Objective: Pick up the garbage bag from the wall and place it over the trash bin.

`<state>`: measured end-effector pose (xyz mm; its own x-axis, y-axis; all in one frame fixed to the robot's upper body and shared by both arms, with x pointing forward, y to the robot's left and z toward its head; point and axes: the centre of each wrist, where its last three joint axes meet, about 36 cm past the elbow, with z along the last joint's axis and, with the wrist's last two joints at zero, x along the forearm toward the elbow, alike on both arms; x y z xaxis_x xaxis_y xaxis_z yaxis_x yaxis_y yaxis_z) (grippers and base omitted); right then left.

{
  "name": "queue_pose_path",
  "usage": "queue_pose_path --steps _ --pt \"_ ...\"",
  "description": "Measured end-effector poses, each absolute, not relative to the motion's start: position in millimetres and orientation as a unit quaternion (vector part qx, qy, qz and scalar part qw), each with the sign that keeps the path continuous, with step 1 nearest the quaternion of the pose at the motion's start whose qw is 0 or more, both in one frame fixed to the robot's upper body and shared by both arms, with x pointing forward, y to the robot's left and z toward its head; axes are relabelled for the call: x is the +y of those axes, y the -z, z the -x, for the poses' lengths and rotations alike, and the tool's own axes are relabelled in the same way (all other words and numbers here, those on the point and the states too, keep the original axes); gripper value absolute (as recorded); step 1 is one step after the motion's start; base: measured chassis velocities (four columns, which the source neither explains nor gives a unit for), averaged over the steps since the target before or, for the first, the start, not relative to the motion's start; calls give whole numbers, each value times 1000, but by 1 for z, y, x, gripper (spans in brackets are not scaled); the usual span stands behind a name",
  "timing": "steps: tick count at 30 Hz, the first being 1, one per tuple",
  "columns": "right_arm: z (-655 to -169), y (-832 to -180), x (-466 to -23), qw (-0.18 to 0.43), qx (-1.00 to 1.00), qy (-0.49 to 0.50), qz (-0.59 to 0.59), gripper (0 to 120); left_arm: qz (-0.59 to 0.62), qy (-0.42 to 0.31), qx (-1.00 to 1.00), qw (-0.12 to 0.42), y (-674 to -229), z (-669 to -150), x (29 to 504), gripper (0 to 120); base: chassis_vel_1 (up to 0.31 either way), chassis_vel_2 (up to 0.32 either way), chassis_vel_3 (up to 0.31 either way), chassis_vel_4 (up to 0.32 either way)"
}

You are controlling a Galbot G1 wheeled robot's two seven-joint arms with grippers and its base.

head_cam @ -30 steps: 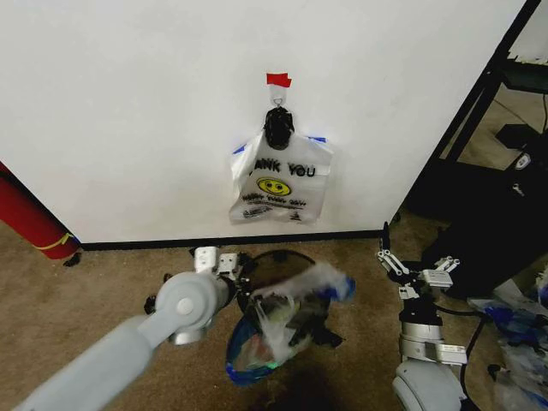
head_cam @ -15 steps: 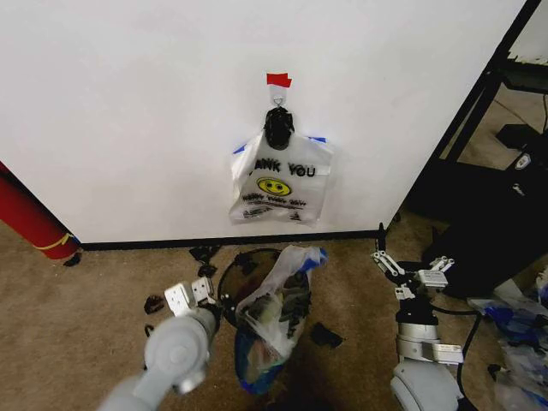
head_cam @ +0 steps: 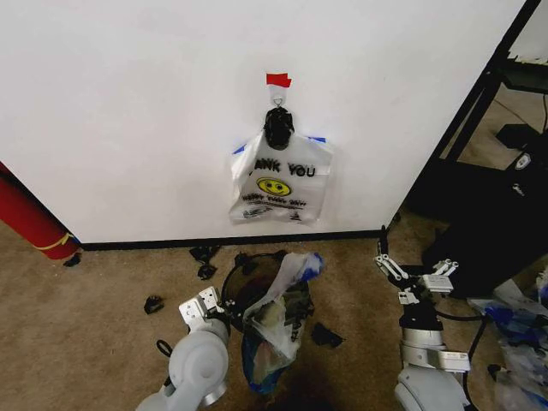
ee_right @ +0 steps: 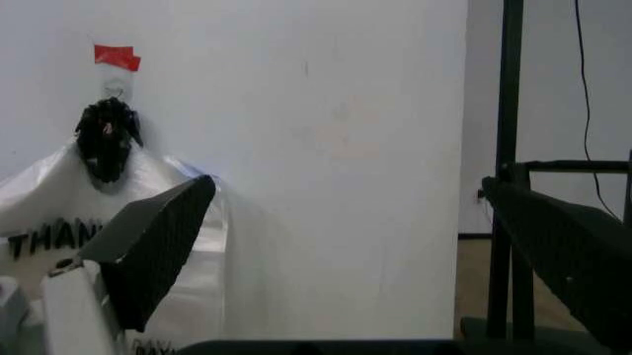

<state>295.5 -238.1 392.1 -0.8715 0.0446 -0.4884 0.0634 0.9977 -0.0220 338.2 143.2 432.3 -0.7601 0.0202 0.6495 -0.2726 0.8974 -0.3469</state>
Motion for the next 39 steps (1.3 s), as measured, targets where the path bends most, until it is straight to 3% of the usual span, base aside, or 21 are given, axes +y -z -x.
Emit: queue_pose_path --steps 2,5,7,14,15,18,21,24,31,39 --pt "-293 -393 -238 253 967 17 -27 100 -67 -211 -918 329 -430 -336 141 1 0 0 0 0" --pt "-292 -395 -237 254 967 16 -26 100 -67 -205 -925 312 -429 -332 141 17 0 0 0 0" --pt "-292 -395 -236 255 967 16 -25 100 -67 -203 -928 305 -429 -331 142 18 0 0 0 0" --pt "-291 -396 -231 257 966 13 -18 100 -41 -163 -963 209 -449 -313 157 47 0 0 0 0" --pt "-291 -396 -231 257 966 13 -18 100 -41 -163 -963 209 -449 -313 157 47 0 0 0 0" --pt "-292 -393 -231 253 967 16 -16 100 18 -108 -987 115 -457 -301 168 60 0 0 0 0" --pt "-295 -381 -237 230 973 19 -3 100 146 -1 -989 21 -464 -289 183 73 0 0 0 0" --pt "-297 -372 -246 200 979 24 18 100 228 53 -972 -6 -466 -286 190 80 0 0 0 0" --pt "-312 -361 -278 174 977 94 78 100 387 155 -909 -4 -467 -300 211 100 0 0 0 0" --pt "-319 -367 -269 179 972 136 66 100 408 259 -874 53 -469 -347 204 100 0 0 0 0"
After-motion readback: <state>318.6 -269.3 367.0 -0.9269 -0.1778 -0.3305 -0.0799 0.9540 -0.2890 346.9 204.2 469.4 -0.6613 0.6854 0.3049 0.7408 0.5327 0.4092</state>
